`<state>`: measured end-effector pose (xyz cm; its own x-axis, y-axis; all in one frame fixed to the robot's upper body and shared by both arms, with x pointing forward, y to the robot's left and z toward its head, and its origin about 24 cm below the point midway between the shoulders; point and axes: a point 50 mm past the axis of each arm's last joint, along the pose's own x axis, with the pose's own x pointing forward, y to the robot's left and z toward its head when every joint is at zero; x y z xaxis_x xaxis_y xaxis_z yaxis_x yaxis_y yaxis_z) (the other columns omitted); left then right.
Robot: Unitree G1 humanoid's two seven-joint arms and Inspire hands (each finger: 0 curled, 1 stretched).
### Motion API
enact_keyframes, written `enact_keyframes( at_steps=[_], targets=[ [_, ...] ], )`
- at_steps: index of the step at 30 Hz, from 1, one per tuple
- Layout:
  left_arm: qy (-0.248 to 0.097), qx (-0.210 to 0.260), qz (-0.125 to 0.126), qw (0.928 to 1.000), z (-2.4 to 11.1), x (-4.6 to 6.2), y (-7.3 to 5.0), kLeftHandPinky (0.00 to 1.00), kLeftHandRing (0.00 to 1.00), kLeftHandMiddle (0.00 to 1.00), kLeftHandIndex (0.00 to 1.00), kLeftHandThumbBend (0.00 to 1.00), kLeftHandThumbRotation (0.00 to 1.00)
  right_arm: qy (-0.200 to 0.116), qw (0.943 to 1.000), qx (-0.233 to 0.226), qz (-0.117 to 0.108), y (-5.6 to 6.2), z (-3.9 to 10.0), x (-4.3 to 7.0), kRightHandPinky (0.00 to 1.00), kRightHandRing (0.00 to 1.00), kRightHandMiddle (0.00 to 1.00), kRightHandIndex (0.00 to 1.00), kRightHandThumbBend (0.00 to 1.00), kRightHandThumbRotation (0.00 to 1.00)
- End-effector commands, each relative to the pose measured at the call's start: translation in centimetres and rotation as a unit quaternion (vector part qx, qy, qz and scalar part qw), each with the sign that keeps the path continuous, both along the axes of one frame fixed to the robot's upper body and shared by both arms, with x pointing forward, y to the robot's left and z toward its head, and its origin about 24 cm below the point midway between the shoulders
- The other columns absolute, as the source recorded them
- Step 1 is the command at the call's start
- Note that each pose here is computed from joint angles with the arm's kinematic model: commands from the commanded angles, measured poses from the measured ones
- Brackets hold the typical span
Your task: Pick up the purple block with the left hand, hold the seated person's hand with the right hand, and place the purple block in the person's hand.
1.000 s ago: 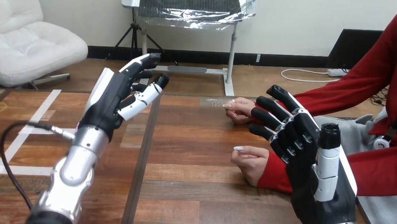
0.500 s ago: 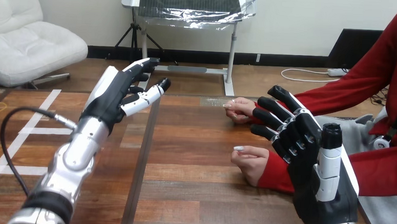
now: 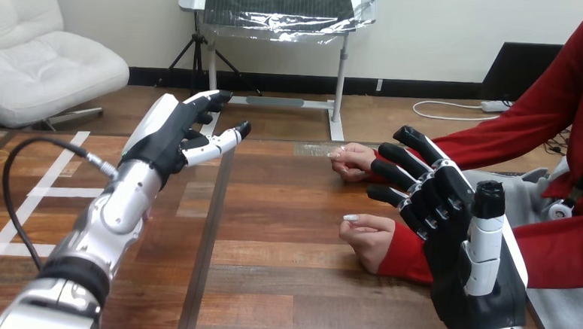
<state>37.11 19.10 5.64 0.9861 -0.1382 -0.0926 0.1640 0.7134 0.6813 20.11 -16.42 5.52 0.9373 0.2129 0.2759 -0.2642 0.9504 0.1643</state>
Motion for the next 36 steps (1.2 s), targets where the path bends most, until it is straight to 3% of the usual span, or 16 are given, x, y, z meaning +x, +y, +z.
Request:
enact_keyframes(
  at_steps=[1,6,12,24,36],
  targets=[
    [-0.046,0.049,0.004,0.9977,4.1,2.1,0.1,0.86,0.88,0.88,0.87,0.53,0.58,-0.036,0.9993,-0.004,0.007,0.0,1.4,1.1,0.74,0.82,0.83,0.86,0.82,0.98],
    [-0.037,0.069,0.006,0.9969,4.1,2.2,0.2,0.91,0.89,0.89,0.87,0.51,0.58,-0.036,0.9993,-0.004,0.006,0.0,1.5,1.1,0.74,0.82,0.83,0.85,0.82,0.98],
    [-0.026,0.091,0.011,0.9954,4.1,2.4,0.3,0.89,0.9,0.9,0.87,0.52,0.57,-0.036,0.9993,-0.005,0.006,0.0,1.5,1.2,0.75,0.82,0.83,0.85,0.82,0.98],
    [-0.009,0.121,0.031,0.9921,4.0,2.5,0.7,0.77,0.89,0.89,0.86,0.55,0.59,-0.039,0.9992,-0.005,0.009,0.0,1.5,1.3,0.76,0.83,0.83,0.85,0.8,0.98],
    [-0.001,0.153,0.044,0.9872,3.8,2.4,1.4,0.86,0.86,0.87,0.84,0.54,0.54,-0.039,0.9992,-0.005,0.008,0.1,1.5,1.4,0.76,0.82,0.83,0.85,0.81,0.98]
  ],
)
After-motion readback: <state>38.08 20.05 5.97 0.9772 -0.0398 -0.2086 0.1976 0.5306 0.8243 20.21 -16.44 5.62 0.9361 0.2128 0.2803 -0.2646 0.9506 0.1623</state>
